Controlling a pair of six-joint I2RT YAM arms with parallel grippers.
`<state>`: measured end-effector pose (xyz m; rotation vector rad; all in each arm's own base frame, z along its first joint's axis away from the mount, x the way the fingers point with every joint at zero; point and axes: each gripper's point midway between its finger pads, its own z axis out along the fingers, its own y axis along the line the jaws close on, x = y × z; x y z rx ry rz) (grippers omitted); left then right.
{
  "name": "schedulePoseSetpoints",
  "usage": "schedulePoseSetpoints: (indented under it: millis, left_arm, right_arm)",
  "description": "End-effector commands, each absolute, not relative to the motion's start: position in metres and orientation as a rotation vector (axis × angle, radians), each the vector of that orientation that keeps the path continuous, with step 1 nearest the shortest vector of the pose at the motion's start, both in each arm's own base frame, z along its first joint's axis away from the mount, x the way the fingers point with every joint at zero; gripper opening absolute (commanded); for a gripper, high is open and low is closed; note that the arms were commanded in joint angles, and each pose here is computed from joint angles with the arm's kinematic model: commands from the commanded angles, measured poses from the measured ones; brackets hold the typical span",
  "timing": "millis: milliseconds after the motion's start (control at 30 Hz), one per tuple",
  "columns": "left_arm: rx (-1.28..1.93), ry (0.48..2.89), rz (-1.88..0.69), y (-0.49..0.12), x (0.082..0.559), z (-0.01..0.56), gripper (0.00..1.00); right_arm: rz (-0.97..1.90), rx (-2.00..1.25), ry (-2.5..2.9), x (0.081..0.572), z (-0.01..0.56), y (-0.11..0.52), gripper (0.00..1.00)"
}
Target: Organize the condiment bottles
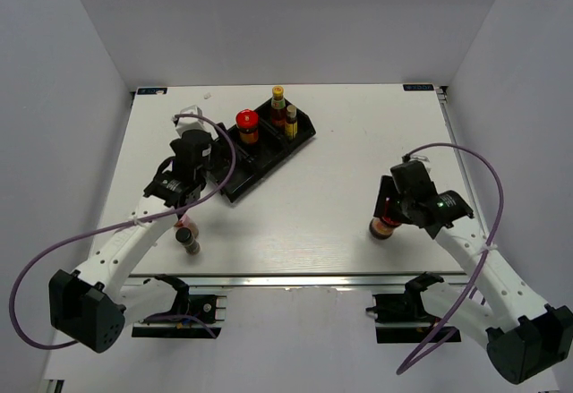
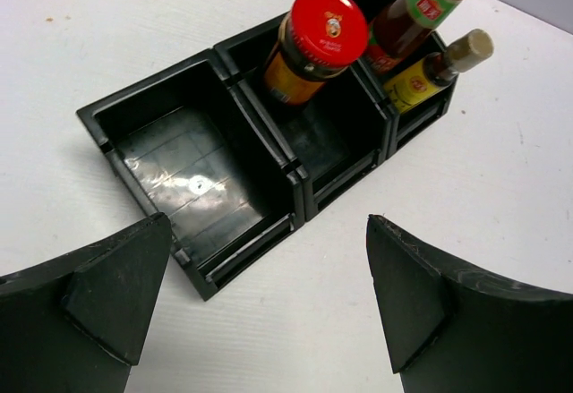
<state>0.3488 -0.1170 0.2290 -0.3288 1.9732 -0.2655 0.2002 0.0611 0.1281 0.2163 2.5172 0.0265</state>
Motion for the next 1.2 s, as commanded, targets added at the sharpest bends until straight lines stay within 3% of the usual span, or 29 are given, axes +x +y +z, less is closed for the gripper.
schedulePoseSetpoints:
  millis: [0,567,900,1167]
  left_arm:
    - [-0.377,1.941,-0.252,-0.105,0.338,0.237,0.98]
    - [-0.534,1.970,-0.234,-0.085,0.308,0.216,0.98]
    - [-0.616,1.964,-0.202,-0.072,0.297,0.209,0.98]
    - [-0.615,1.973,-0.202,-0.074,0.299,0.204,0.98]
  right_arm:
    - [0.268,0.069,2.275,0.248,0.197,0.109,0.32]
    - [0.596,-0.396,1.943,0.354,0.290,0.309,0.27]
    - [0.632,-0.496,1.822,0.416,0.288,0.381,0.24]
    - [0.670,-0.516,1.740,0.436,0.285,0.413,0.24]
